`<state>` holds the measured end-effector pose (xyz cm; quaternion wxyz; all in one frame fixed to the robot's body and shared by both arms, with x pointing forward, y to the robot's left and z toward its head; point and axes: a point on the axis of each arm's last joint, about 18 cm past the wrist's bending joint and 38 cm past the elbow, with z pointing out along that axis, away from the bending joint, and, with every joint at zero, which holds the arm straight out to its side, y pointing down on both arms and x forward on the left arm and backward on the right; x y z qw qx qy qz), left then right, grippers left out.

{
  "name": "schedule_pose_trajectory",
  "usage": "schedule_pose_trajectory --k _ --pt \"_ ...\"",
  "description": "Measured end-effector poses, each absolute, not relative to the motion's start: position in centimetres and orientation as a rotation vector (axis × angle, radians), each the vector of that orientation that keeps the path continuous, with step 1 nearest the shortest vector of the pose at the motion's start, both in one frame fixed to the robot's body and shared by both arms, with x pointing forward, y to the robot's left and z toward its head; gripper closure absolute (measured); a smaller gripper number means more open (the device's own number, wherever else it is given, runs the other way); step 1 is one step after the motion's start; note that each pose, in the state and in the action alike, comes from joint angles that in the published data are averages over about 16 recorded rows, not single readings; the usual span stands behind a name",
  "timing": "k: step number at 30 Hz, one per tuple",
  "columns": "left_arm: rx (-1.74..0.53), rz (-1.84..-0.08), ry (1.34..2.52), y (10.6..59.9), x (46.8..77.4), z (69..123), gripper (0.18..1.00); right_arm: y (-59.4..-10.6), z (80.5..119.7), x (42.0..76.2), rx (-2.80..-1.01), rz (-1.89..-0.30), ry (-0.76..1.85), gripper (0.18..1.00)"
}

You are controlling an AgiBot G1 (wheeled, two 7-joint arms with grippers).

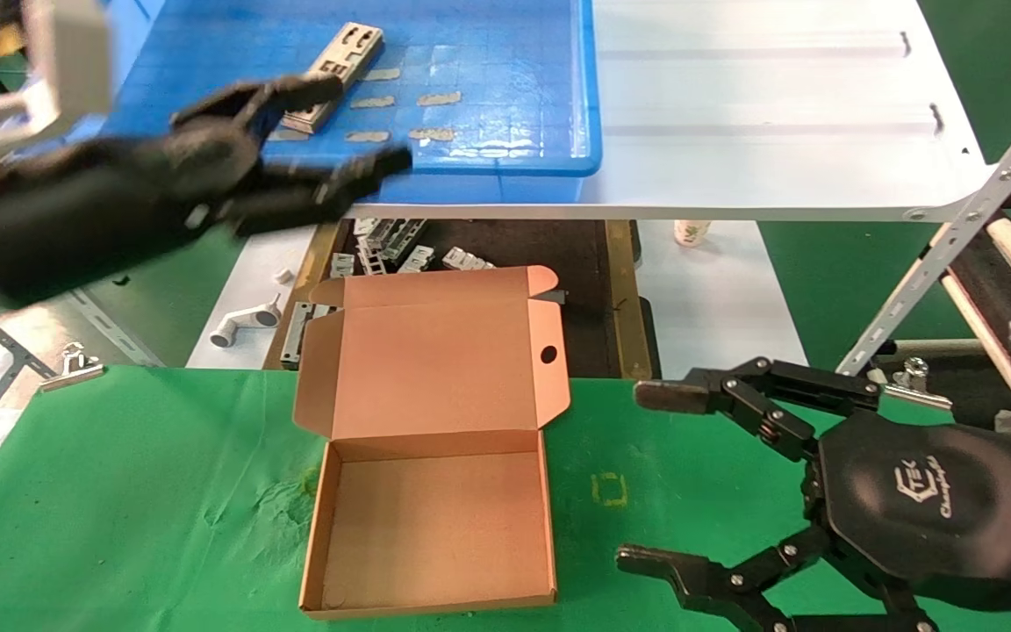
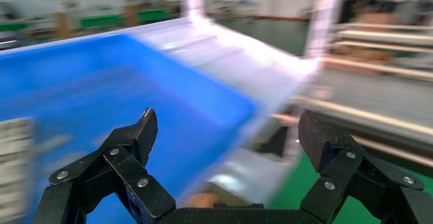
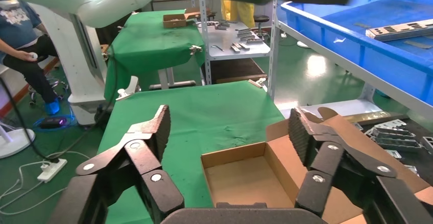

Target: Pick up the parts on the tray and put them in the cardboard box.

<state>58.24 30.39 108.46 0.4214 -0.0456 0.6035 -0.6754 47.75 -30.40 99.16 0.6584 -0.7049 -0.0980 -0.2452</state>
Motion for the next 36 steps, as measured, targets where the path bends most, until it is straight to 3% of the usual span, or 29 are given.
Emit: schedule_pose_trajectory --k 7,14,25,36 --pt "-0.254 -1.539 1.423 31.3 63.4 112.5 0.184 -30.4 99.2 47.8 -1.596 -0.555 -0.222 0.404" --pt "-0.357 -1.423 1.423 32.0 66.9 114.9 0.184 -30.4 99.2 47.8 -1.596 -0.555 -0.222 0.564" --pt "-0.459 -1.337 1.446 32.3 70.0 116.3 0.184 -30.4 99.2 47.8 -1.596 -0.555 -0.222 0.822" --pt "-0.525 -1.324 1.444 31.9 71.7 116.2 0.184 -30.4 99.2 47.8 -1.596 -0.555 -0.222 0.950"
